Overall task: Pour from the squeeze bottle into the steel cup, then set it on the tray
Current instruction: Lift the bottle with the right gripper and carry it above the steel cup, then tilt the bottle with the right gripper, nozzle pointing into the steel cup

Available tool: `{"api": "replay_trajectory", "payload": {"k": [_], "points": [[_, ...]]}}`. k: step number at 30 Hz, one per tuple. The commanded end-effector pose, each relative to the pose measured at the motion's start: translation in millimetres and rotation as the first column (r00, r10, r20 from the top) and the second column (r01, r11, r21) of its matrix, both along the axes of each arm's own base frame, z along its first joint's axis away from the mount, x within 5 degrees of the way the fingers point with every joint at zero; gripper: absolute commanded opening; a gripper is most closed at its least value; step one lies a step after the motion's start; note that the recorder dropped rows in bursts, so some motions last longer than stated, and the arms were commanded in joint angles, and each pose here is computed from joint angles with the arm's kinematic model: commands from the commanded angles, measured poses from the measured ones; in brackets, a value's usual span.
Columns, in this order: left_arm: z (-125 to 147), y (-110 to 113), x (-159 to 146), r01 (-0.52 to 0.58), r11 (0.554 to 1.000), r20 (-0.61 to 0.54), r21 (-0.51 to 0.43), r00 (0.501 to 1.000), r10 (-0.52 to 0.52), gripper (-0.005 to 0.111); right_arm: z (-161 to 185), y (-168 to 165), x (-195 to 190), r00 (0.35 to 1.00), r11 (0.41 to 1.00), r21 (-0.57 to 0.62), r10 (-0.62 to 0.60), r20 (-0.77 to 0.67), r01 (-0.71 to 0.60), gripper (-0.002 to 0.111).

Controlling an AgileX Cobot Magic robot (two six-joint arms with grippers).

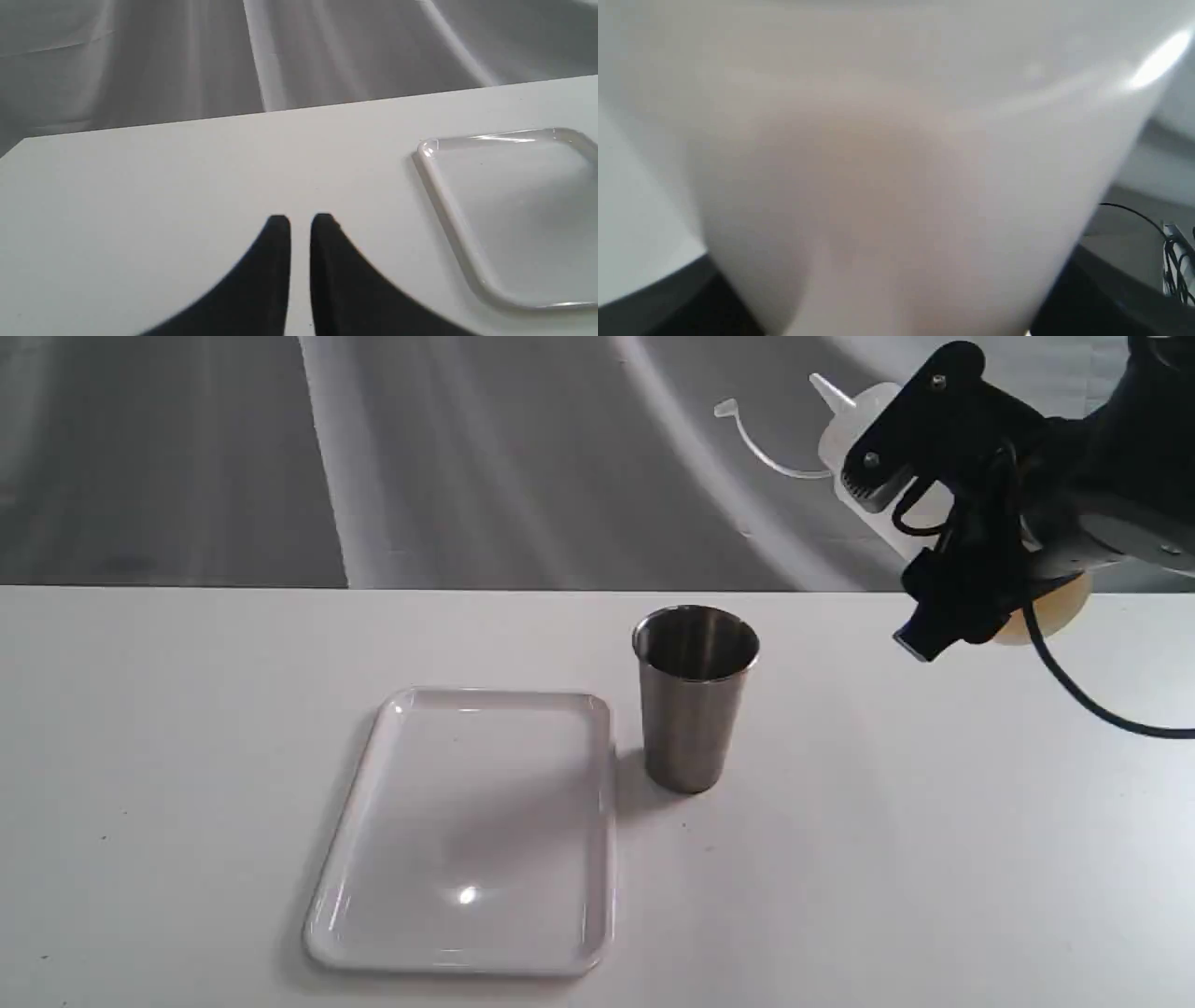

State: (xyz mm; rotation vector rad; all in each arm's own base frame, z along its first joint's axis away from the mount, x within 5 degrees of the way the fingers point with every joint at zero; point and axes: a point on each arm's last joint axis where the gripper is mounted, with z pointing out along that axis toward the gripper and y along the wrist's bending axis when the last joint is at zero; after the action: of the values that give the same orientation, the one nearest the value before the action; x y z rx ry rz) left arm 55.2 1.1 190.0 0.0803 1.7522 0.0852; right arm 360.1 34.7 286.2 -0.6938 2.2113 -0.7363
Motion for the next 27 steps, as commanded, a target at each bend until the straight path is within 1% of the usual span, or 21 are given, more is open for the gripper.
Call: {"api": "replay_trajectory", "payload": {"k": [1, 4, 8, 13, 18, 23, 27], "points": [[-1, 0, 0, 0.001, 1.000, 0.008, 0.001, 1.000, -0.001, 0.008, -2, 2, 3, 1.000, 1.000, -0.016, 0.016, 0.005, -0.016, 0.016], [-1, 0, 0, 0.001, 1.000, 0.008, 0.001, 1.000, -0.001, 0.008, -10, 5, 9, 0.999, 0.997, -0.061, 0.049, -0.009, -0.049, 0.016], [-1, 0, 0, 0.001, 1.000, 0.008, 0.001, 1.000, -0.001, 0.008, -25, 11, 15, 0.996, 0.993, -0.090, 0.070, -0.047, -0.074, 0.016], [-1, 0, 0, 0.001, 1.000, 0.008, 0.001, 1.000, -0.001, 0.008, -46, 14, 24, 0.989, 0.978, -0.170, 0.107, -0.099, -0.123, 0.016], [-1, 0, 0, 0.001, 1.000, 0.008, 0.001, 1.000, -0.001, 0.008, -58, 15, 30, 0.986, 0.966, -0.219, 0.118, -0.114, -0.141, 0.016], [-1, 0, 0, 0.001, 1.000, 0.008, 0.001, 1.000, -0.001, 0.008, -56, 14, 33, 0.989, 0.953, -0.267, 0.120, -0.086, -0.139, 0.016], [-1, 0, 0, 0.001, 1.000, 0.008, 0.001, 1.000, -0.001, 0.008, -45, 12, 38, 0.993, 0.943, -0.311, 0.110, -0.038, -0.117, 0.016]]}}
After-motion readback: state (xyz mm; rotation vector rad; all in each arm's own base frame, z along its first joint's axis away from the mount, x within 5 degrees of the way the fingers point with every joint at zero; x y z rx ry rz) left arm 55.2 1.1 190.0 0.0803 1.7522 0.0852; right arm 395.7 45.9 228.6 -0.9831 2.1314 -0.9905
